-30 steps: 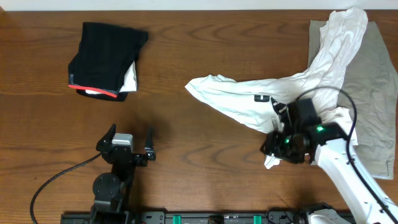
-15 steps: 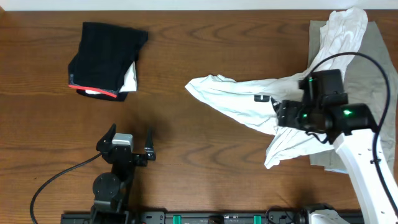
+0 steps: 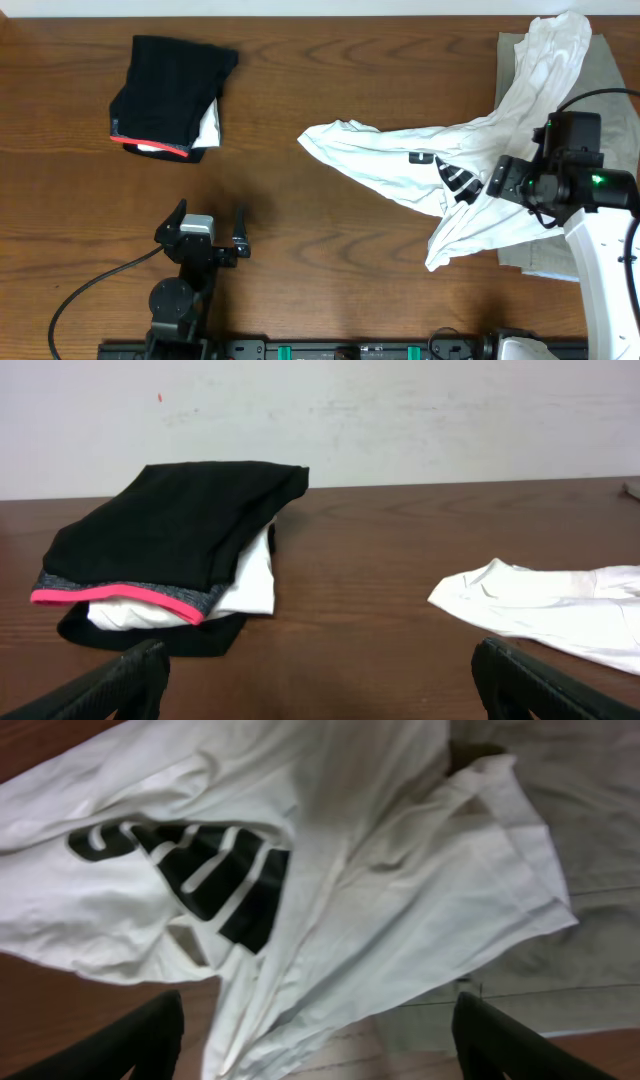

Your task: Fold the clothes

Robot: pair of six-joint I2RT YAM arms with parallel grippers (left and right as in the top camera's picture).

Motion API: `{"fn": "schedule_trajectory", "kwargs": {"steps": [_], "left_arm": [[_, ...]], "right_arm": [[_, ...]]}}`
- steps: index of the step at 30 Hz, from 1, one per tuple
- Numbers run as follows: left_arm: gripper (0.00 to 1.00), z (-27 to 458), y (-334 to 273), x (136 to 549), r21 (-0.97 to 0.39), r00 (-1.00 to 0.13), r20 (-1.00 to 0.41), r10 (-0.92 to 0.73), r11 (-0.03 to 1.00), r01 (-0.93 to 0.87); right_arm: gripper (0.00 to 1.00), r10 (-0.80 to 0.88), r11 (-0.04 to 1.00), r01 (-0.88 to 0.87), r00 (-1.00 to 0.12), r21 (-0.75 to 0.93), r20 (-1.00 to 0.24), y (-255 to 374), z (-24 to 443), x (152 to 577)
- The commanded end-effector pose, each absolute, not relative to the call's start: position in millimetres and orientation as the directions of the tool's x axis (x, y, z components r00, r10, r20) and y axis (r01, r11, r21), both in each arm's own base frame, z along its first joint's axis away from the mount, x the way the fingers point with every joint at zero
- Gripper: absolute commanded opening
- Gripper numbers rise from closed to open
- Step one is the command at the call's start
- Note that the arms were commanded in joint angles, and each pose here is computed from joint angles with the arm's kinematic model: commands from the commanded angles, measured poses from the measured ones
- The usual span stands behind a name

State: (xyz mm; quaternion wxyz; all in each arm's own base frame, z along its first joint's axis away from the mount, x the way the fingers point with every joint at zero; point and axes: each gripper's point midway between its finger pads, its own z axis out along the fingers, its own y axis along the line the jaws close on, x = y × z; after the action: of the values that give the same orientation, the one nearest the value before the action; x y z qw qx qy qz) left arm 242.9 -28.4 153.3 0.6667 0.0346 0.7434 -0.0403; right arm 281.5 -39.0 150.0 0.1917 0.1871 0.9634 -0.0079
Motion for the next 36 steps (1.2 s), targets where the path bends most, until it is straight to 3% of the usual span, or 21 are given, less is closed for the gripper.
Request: {"fn": "schedule_trajectory", "kwargs": {"steps": [1,3,4,10,17,23,31,36], "left_arm": [[0.98,137,-28,242,-0.005,-0.154,-0.988,0.01,0.995,0.1],[0.98,137,-28,242,-0.005,-0.154,-0.988,0.01,0.995,0.1],[0.98,137,-28,242,-0.005,-0.154,-0.988,0.01,0.995,0.1],[0.98,137,-28,242,-0.005,-0.154,-0.988,0.01,0.995,0.1],[0.98,137,-29,242,-0.025,-0.154,-0.988,-0.009,0.994,0.103],[0.98,147,-72,233,-0.101,-0.143,-0.988,-0.054,0.931,0.35],[0.98,190,-84,226,-0.212,-0.128,-0.976,-0.174,0.885,0.414],[0.98,218,-96,232,-0.241,-0.207,-0.965,-0.161,0.856,0.458]], "right_arm": [[0.73,0.359,0.927,0.374,-0.852,0.035,-0.381,-47,151,286],[0.58,0.361,0.923,0.384,-0.849,0.018,-0.385,-52,149,289],[0.56,0.361,0.922,0.387,-0.848,0.014,-0.388,-53,147,292],[0.62,0.359,0.922,0.387,-0.842,0.013,-0.403,-57,135,314],[0.57,0.362,0.921,0.39,-0.864,-0.011,-0.349,-59,109,321],[0.54,0.328,0.933,0.357,-0.891,-0.037,-0.313,-60,96,322],[0.55,0.328,0.933,0.357,-0.89,-0.037,-0.316,-60,96,322],[0.56,0.329,0.933,0.358,-0.89,-0.037,-0.316,-60,97,323]]}}
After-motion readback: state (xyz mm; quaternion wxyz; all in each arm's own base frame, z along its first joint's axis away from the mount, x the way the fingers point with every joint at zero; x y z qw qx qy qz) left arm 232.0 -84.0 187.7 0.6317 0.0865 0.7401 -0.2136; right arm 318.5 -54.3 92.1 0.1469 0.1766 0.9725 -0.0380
